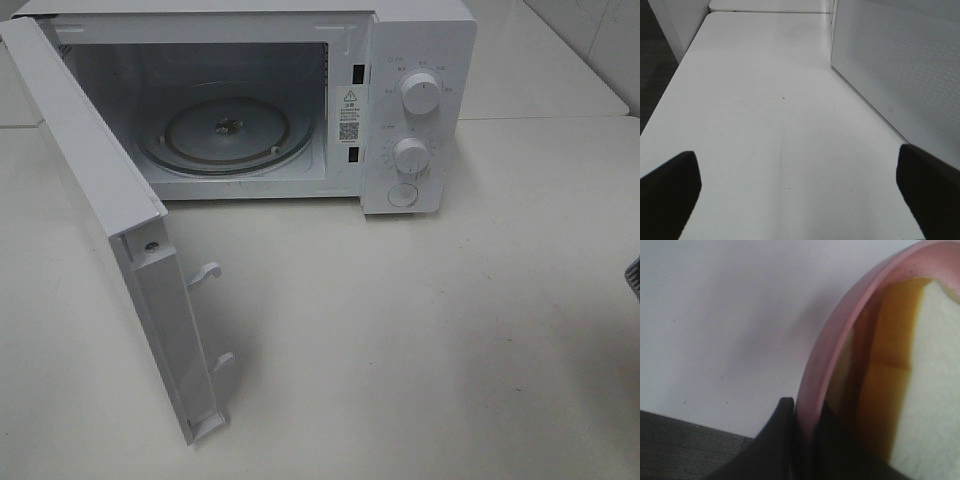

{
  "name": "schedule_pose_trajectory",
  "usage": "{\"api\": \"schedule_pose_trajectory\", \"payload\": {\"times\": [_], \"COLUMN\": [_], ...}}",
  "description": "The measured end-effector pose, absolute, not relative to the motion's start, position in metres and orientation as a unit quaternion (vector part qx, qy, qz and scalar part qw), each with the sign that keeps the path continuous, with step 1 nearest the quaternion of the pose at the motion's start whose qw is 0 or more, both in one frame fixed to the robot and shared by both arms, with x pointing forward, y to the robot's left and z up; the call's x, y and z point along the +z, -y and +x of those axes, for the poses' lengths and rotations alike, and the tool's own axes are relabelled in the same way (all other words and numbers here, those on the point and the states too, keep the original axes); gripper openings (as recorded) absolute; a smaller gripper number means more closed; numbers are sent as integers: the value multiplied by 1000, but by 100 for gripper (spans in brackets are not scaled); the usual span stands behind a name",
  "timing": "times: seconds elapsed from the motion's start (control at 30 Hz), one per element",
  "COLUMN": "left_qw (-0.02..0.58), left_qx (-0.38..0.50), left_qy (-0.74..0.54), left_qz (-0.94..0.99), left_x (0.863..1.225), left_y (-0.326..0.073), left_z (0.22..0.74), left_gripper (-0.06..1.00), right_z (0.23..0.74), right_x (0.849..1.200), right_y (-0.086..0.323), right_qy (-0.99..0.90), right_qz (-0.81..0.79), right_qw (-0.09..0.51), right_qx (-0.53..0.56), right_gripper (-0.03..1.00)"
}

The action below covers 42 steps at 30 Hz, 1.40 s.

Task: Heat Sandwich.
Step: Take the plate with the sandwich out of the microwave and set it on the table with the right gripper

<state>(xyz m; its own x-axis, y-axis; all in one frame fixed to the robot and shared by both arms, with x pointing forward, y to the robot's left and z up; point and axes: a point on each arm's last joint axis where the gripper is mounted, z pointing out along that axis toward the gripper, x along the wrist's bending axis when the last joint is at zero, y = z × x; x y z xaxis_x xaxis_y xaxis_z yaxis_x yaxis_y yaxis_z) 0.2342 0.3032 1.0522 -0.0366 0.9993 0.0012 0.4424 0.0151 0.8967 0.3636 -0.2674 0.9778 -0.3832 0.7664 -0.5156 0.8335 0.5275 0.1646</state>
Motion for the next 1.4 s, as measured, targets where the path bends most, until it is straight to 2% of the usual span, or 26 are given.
{"api": "schedule_pose_trajectory", "payload": {"times": [0.6,1.07,1.4], "left_qw": [366,366,366], "left_qx": [380,380,380], "left_qy": [-611,-611,-611], "left_qz": [590,590,590], "left_x": [1052,1052,1052], "left_y": [-303,-303,-303], "left_z": [234,234,234], "left_gripper": [99,99,99], "right_z": [413,438,445], "right_x": [969,931,912], "right_y": [234,218,214], "right_qy": [-766,-718,-702], "right_qz": [573,625,640], "right_qw": [281,282,289], "right_qx": [-69,-122,-119], "right_gripper": [9,9,9]}}
